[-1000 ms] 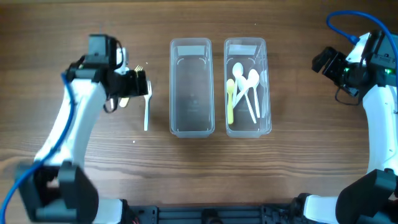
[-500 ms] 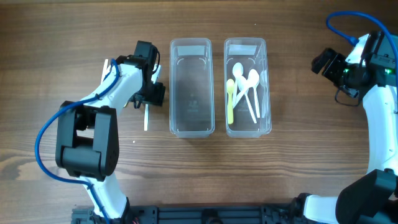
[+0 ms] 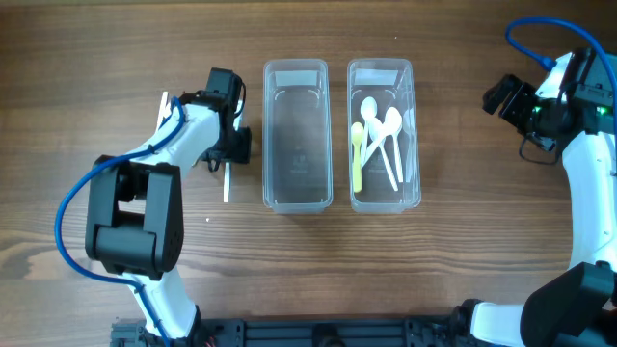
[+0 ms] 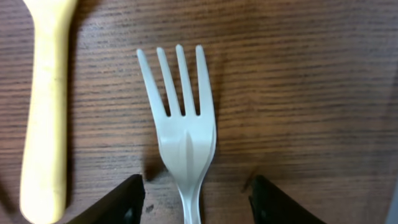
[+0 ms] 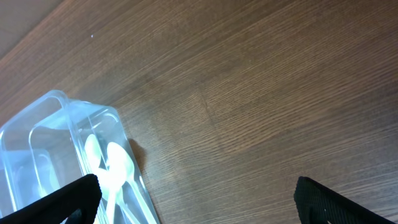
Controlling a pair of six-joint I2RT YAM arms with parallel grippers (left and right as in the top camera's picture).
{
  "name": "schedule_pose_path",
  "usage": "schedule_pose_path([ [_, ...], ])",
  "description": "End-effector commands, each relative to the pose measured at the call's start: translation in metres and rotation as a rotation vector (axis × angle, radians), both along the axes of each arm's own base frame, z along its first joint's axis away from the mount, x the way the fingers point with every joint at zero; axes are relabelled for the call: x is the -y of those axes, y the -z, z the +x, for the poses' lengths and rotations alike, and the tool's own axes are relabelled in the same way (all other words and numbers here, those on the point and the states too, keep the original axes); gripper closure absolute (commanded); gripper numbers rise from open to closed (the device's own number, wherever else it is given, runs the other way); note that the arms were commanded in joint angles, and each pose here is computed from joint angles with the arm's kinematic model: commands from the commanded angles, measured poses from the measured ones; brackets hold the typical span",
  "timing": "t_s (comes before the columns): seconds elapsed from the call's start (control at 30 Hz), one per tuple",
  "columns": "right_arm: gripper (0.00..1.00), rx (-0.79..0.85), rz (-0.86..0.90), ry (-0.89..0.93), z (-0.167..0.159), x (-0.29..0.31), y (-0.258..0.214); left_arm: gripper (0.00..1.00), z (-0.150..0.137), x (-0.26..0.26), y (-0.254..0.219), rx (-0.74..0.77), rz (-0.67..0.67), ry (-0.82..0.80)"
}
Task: Pack container
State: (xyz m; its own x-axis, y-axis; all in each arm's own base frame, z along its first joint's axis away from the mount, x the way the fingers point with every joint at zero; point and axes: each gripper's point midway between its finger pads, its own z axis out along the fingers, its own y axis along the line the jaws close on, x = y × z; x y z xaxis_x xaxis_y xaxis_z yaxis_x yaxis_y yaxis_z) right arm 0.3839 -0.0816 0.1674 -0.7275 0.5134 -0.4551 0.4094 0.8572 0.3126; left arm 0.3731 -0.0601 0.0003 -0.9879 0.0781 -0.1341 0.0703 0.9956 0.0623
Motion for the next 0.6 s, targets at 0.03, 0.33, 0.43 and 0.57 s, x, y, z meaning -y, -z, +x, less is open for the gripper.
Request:
schedule_pose_path([
  [0.03, 0.01, -0.015, 0.016, 0.0, 0.0, -0.002, 0.005, 0.48, -0.007, -0.002, 0.012, -0.017, -0.004, -0.017],
  [0.33, 0.0, -0.019, 0.015, -0.003, -0.001, -0.003, 0.006, 0.9, -0.012, -0.002, 0.018, -0.025, -0.006, -0.017],
  [0.43, 0.01, -0.019, 0.014, -0.003, -0.001, -0.002, 0.006, 0.96, -0.013, -0.003, 0.009, -0.022, -0.006, -0.018],
  [0.57, 0.0, -0.019, 0.015, -0.003, -0.001, -0.003, 0.006, 0.96, 0.002, 0.0, -0.036, 0.053, -0.021, -0.017],
])
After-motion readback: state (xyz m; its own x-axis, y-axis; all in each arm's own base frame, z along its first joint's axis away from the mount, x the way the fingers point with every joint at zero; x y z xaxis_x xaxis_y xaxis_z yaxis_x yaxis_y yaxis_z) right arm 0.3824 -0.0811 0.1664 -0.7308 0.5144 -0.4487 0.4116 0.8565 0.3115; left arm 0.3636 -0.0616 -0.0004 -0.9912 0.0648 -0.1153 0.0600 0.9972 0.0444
